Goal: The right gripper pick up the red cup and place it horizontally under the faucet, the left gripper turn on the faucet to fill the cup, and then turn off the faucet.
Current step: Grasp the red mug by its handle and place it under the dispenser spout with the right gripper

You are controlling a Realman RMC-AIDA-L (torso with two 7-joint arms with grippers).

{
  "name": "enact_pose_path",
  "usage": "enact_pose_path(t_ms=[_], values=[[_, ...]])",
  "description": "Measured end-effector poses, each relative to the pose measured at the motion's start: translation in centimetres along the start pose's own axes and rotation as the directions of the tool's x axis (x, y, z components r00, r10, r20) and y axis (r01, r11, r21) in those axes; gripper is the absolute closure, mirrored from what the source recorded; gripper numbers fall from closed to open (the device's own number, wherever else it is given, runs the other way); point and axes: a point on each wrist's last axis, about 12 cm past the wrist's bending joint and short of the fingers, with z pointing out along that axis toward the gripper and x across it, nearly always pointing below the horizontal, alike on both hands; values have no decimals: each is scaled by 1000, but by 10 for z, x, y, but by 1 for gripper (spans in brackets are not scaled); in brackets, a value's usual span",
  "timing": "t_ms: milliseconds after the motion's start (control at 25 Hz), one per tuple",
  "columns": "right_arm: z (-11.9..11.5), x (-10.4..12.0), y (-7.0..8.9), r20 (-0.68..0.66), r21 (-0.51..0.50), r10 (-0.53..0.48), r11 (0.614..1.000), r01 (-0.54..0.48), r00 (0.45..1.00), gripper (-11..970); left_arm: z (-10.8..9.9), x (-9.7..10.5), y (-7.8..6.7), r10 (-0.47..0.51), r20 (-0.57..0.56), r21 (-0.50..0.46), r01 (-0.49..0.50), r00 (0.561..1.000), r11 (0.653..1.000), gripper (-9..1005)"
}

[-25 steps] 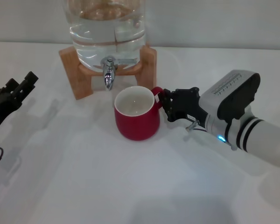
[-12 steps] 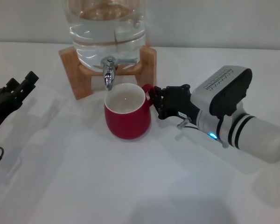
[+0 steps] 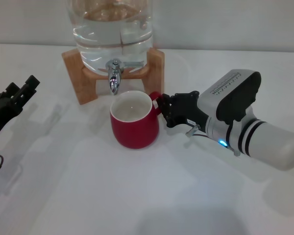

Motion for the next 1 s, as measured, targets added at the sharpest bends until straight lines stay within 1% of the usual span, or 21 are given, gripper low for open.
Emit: enact_pose_path(t_ms=[520,1000], values=[[3,-3,11,-3,-39,-11,999,11,1000,864,1,3,-2,-12,-1,7,12,1000,1000,148],[2,-3,5,0,-21,-15,1000,15,1000,865,-1,3,-2,-14,-2,4,14,1000,1000,148]])
